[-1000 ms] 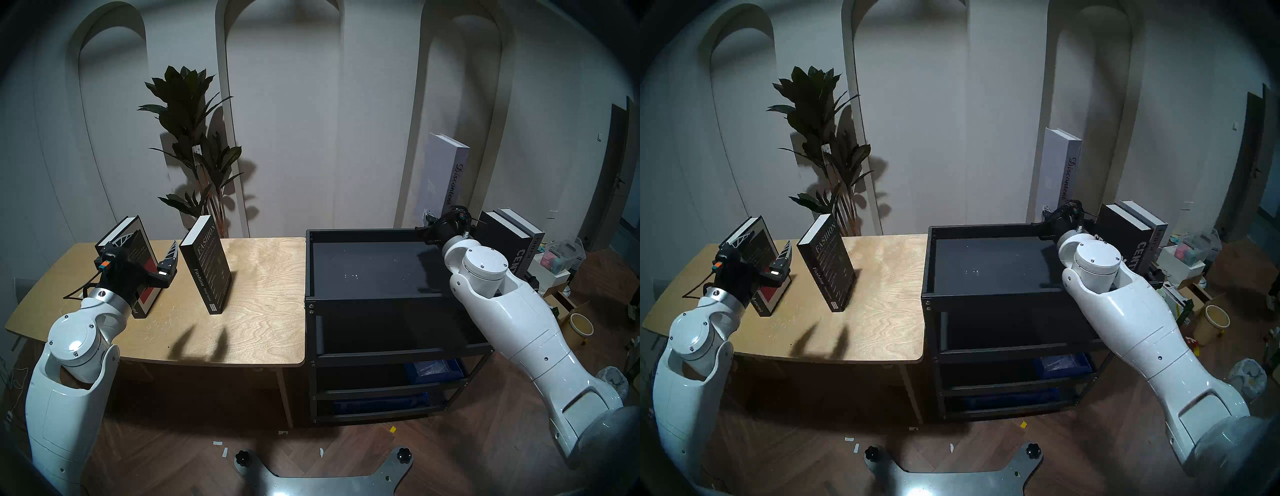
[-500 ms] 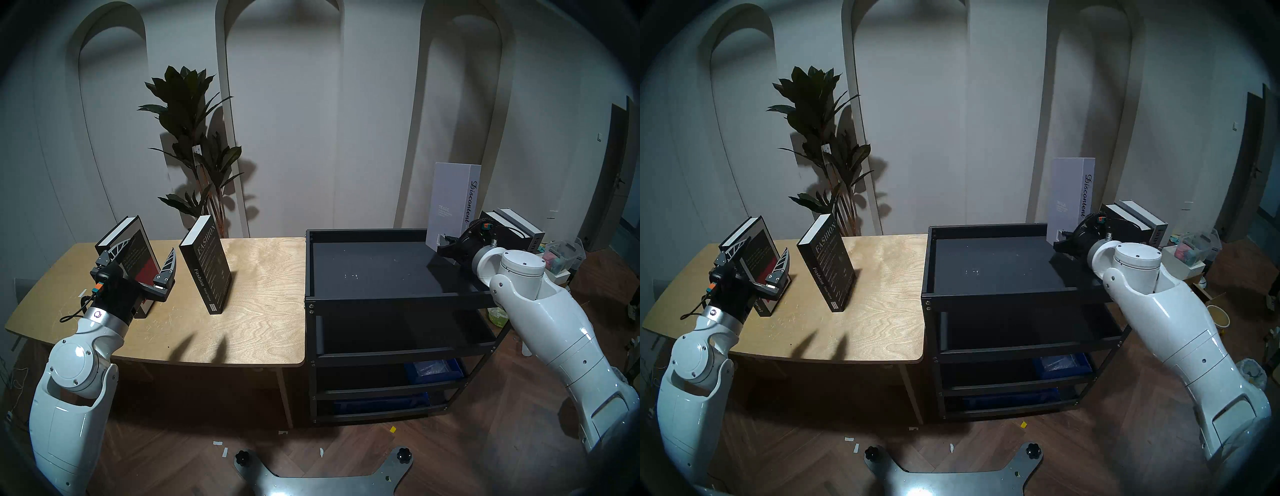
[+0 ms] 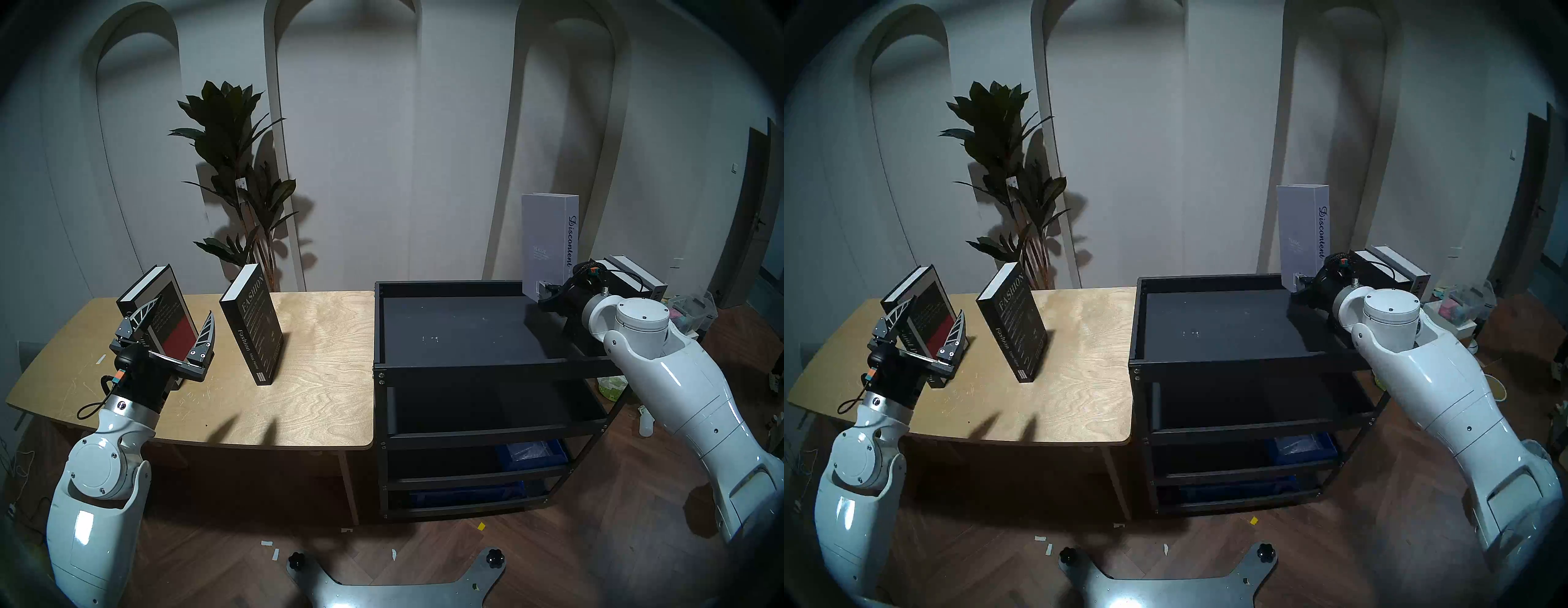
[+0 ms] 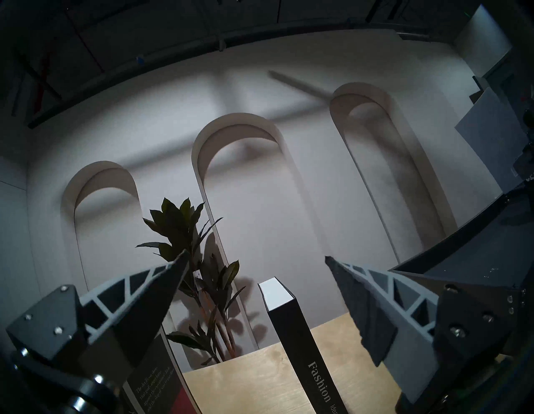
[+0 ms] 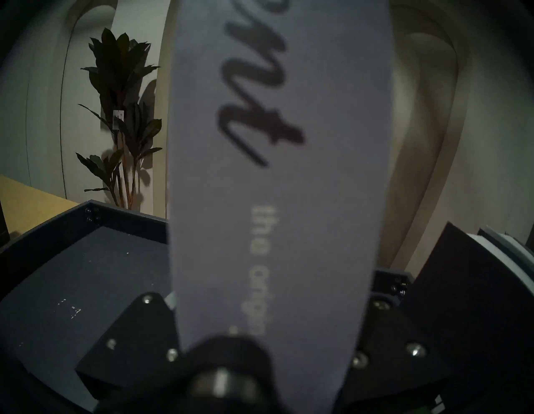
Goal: Move the books from the display table onto the shelf, standing them upright with spines facing out and tallest at one end
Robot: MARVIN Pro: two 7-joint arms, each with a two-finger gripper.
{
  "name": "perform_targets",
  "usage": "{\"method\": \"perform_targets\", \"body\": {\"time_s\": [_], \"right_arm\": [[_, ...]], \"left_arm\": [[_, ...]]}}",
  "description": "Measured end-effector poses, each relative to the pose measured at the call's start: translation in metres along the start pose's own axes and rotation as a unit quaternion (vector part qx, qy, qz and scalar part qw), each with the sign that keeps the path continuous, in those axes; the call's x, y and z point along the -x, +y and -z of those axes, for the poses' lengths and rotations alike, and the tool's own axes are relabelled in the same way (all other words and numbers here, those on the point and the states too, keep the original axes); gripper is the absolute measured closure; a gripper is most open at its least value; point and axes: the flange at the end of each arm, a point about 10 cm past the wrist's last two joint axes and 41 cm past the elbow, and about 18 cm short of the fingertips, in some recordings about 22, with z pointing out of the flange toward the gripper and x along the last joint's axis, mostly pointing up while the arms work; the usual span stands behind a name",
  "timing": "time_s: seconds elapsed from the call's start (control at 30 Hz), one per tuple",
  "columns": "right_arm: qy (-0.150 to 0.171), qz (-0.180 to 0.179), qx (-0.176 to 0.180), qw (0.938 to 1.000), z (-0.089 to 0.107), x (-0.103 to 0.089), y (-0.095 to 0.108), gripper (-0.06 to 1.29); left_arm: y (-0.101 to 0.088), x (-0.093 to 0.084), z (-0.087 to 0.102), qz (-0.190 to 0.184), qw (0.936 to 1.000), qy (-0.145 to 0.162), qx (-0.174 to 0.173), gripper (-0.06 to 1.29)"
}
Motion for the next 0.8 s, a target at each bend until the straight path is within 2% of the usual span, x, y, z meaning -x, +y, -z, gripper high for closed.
{"method": "perform_targets", "body": {"time_s": [0.1, 0.37, 0.53, 0.8], "right_arm": [[0.009, 0.005, 0.004, 0.9999, -0.005, 0.007, -0.003, 0.81], [0.041, -0.015, 0.031, 0.9986, -0.015, 0.026, -0.003, 0.81], [0.032, -0.029, 0.029, 0.9986, -0.016, 0.040, -0.001, 0.81], [0.014, -0.037, 0.009, 0.9992, -0.011, 0.048, 0.005, 0.81]], "left_arm": [[0.001, 0.001, 0.002, -0.004, 0.9999, 0.009, -0.001, -0.04], [0.005, 0.000, 0.004, -0.015, 0.9995, 0.028, 0.000, -0.04], [0.005, 0.000, 0.005, -0.019, 0.9993, 0.031, -0.001, -0.04], [0.006, -0.001, 0.005, -0.022, 0.9993, 0.032, -0.001, -0.04]]}}
